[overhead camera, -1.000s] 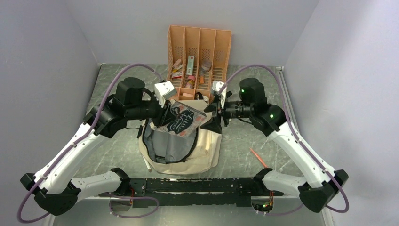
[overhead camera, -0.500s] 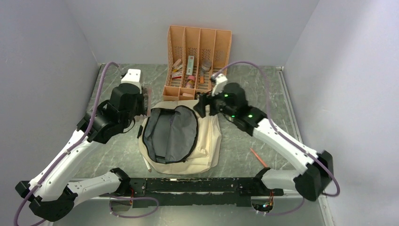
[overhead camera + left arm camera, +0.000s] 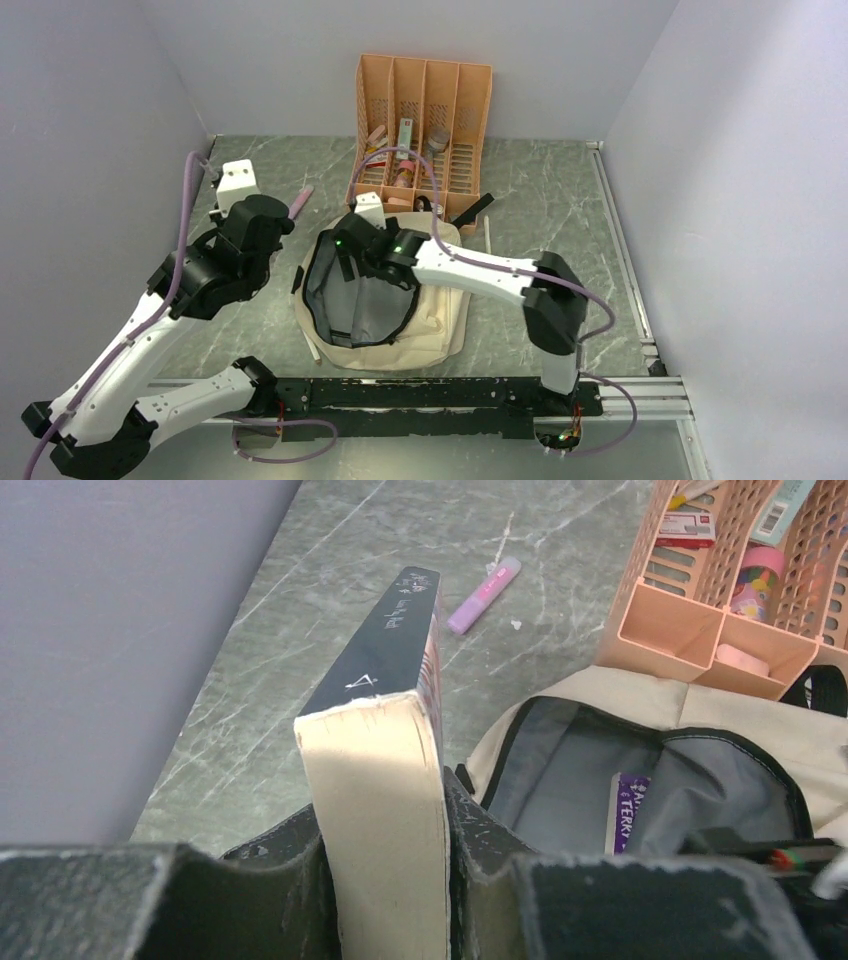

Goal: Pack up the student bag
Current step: Place the book in the student bag.

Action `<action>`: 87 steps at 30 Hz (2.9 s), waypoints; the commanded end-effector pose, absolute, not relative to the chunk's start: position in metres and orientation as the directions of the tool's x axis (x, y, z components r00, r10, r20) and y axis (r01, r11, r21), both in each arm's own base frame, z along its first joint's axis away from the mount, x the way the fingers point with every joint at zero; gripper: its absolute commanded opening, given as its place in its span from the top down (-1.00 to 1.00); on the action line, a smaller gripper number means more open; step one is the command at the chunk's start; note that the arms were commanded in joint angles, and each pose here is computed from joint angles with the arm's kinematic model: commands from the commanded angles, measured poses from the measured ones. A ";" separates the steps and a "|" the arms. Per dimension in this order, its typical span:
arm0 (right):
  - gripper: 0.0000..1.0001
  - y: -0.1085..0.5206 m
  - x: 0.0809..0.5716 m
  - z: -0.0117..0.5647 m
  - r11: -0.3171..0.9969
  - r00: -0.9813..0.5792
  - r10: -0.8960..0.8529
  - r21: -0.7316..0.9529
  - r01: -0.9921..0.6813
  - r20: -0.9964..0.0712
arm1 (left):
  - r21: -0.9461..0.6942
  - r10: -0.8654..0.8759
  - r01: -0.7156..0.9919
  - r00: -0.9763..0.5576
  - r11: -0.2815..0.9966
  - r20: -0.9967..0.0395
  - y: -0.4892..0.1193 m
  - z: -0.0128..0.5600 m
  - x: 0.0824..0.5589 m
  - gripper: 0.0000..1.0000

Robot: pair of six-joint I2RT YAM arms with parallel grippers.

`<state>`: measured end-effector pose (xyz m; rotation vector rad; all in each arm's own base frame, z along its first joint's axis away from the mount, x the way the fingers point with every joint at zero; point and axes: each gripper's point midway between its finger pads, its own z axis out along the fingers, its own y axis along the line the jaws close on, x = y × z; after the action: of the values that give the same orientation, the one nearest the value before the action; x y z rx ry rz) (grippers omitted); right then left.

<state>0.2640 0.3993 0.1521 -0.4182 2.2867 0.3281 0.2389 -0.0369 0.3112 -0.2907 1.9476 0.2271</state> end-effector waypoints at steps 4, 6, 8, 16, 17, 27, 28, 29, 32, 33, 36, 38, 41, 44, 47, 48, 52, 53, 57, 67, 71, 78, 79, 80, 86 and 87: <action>-0.77 0.387 0.264 0.103 0.962 -0.702 -0.243 -0.071 -0.266 -0.669 | -0.055 -0.166 -0.373 -0.271 0.926 -0.948 -0.018 0.323 0.229 0.90; -0.77 0.391 0.263 0.093 0.960 -0.709 -0.256 -0.084 -0.268 -0.658 | -0.050 -0.164 -0.375 -0.278 0.926 -0.946 -0.017 0.320 0.227 0.90; -0.77 0.396 0.263 0.085 0.956 -0.710 -0.269 -0.092 -0.277 -0.651 | -0.044 -0.161 -0.373 -0.288 0.927 -0.944 -0.017 0.317 0.227 0.90; -0.40 0.385 0.267 0.051 0.937 -0.715 -0.351 -0.225 -0.268 -0.605 | -0.054 -0.171 -0.340 -0.322 0.939 -0.931 -0.026 0.303 0.227 0.90; -0.31 0.381 0.267 0.052 0.935 -0.711 -0.356 -0.235 -0.267 -0.606 | -0.061 -0.175 -0.330 -0.328 0.942 -0.928 -0.029 0.300 0.228 0.90; 0.97 0.377 0.270 0.102 0.933 -0.694 -0.167 0.116 -0.342 -0.700 | -0.211 -0.252 -0.142 -0.447 0.967 -0.858 -0.089 0.265 0.236 0.90; 1.00 0.373 0.274 0.106 0.923 -0.696 -0.148 0.154 -0.352 -0.702 | -0.237 -0.264 -0.117 -0.463 0.964 -0.846 -0.097 0.262 0.236 0.90; 1.00 0.370 0.278 0.111 0.910 -0.692 -0.137 0.187 -0.371 -0.709 | -0.269 -0.275 -0.083 -0.484 0.959 -0.831 -0.108 0.259 0.235 0.90; 1.00 0.356 0.290 0.125 0.876 -0.657 -0.151 0.208 -0.435 -0.738 | -0.361 -0.313 -0.006 -0.514 0.933 -0.799 -0.132 0.260 0.234 0.90; 1.00 0.353 0.293 0.134 0.866 -0.634 -0.160 0.200 -0.458 -0.757 | -0.392 -0.327 0.017 -0.521 0.920 -0.789 -0.140 0.262 0.234 0.90; 1.00 0.347 0.299 0.151 0.843 -0.582 -0.191 0.172 -0.510 -0.791 | -0.469 -0.363 0.074 -0.532 0.880 -0.765 -0.159 0.272 0.235 0.90; 1.00 0.348 0.300 0.156 0.820 -0.574 -0.202 0.183 -0.543 -0.794 | -0.496 -0.372 0.099 -0.539 0.863 -0.755 -0.168 0.275 0.235 0.90; 1.00 0.350 0.299 0.154 0.804 -0.587 -0.213 0.201 -0.559 -0.781 | -0.508 -0.381 0.098 -0.547 0.856 -0.746 -0.173 0.274 0.237 0.90; 1.00 0.348 0.298 0.157 0.809 -0.589 -0.186 0.217 -0.546 -0.787 | -0.531 -0.393 0.106 -0.555 0.841 -0.733 -0.178 0.272 0.238 0.90; 1.00 0.347 0.297 0.174 0.798 -0.560 -0.147 0.237 -0.554 -0.815 | -0.558 -0.406 0.115 -0.569 0.821 -0.715 -0.186 0.265 0.238 0.90; 1.00 0.345 0.298 0.180 0.797 -0.552 -0.137 0.240 -0.555 -0.823 | -0.565 -0.412 0.113 -0.571 0.817 -0.710 -0.187 0.263 0.239 0.90; 1.00 0.346 0.293 0.199 0.772 -0.517 -0.108 0.256 -0.582 -0.849 | -0.585 -0.437 0.092 -0.575 0.806 -0.692 -0.189 0.254 0.243 0.90; 1.00 0.346 0.292 0.201 0.766 -0.512 -0.102 0.261 -0.587 -0.853 | -0.589 -0.441 0.088 -0.576 0.804 -0.688 -0.188 0.252 0.245 0.90; 1.00 0.351 0.287 0.213 0.730 -0.486 -0.079 0.282 -0.623 -0.870 | -0.622 -0.449 0.104 -0.600 0.777 -0.661 -0.195 0.245 0.250 0.90; 1.00 0.359 0.284 0.221 0.689 -0.473 -0.053 0.311 -0.655 -0.880 | -0.795 -0.506 0.241 -0.661 0.557 -0.555 -0.235 0.246 0.264 0.90; 1.00 0.359 0.281 0.214 0.690 -0.494 -0.043 0.332 -0.644 -0.869 | -0.820 -0.542 0.270 -0.640 0.505 -0.544 -0.243 0.245 0.274 0.90; 1.00 0.364 0.280 0.216 0.674 -0.507 0.000 0.374 -0.637 -0.862 | -0.837 -0.617 0.264 -0.577 0.480 -0.536 -0.250 0.225 0.304 0.90; 1.00 0.364 0.280 0.217 0.674 -0.508 0.005 0.379 -0.634 -0.861 | -0.839 -0.620 0.263 -0.576 0.477 -0.533 -0.253 0.221 0.307 0.90; 1.00 0.364 0.280 0.217 0.673 -0.509 0.011 0.383 -0.633 -0.860 | -0.842 -0.617 0.257 -0.585 0.474 -0.526 -0.257 0.214 0.311 0.90; 1.00 0.361 0.280 0.217 0.678 -0.513 0.025 0.391 -0.622 -0.858 | -0.810 -0.572 0.271 -0.594 0.519 -0.565 -0.286 0.190 0.321 0.90; 1.00 0.360 0.281 0.216 0.686 -0.512 0.025 0.388 -0.616 -0.858 | -0.796 -0.556 0.267 -0.596 0.543 -0.579 -0.290 0.183 0.323 0.90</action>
<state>0.2750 0.3479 0.1684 -0.5109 2.1162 0.7508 0.3055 -0.2619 0.1382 -0.3311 2.0727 -1.1041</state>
